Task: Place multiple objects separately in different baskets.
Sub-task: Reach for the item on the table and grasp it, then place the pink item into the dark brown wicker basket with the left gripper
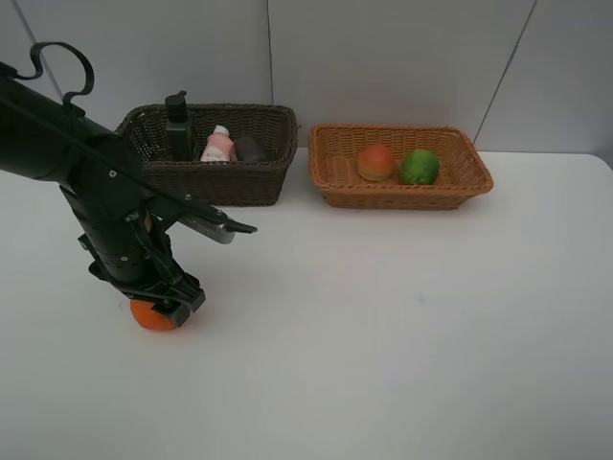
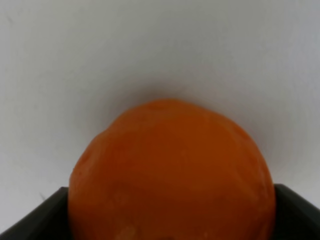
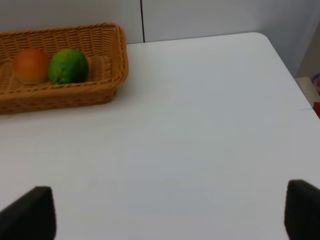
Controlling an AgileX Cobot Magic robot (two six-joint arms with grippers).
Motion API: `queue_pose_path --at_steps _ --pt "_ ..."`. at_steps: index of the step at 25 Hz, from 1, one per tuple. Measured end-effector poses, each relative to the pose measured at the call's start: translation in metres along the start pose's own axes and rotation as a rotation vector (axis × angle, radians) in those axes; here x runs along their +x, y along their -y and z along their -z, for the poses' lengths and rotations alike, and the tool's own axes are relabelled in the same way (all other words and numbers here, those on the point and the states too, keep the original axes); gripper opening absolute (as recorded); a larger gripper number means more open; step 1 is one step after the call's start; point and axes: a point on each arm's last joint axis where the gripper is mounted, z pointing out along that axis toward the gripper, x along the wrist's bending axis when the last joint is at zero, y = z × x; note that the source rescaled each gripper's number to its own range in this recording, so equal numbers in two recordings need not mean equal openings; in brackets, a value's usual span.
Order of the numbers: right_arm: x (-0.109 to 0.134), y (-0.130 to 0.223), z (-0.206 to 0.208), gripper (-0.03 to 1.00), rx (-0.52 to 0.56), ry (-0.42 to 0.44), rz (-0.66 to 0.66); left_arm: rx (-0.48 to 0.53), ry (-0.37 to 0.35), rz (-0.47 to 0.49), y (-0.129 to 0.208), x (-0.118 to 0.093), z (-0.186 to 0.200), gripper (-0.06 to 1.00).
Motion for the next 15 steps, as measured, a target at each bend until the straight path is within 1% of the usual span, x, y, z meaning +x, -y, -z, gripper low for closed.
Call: queue_pose_path --at_steps 15 --pt "0.0000 0.0000 0.0000 0.97 0.000 0.000 0.000 0.000 0.000 0.000 0.0000 0.0000 0.0000 0.92"
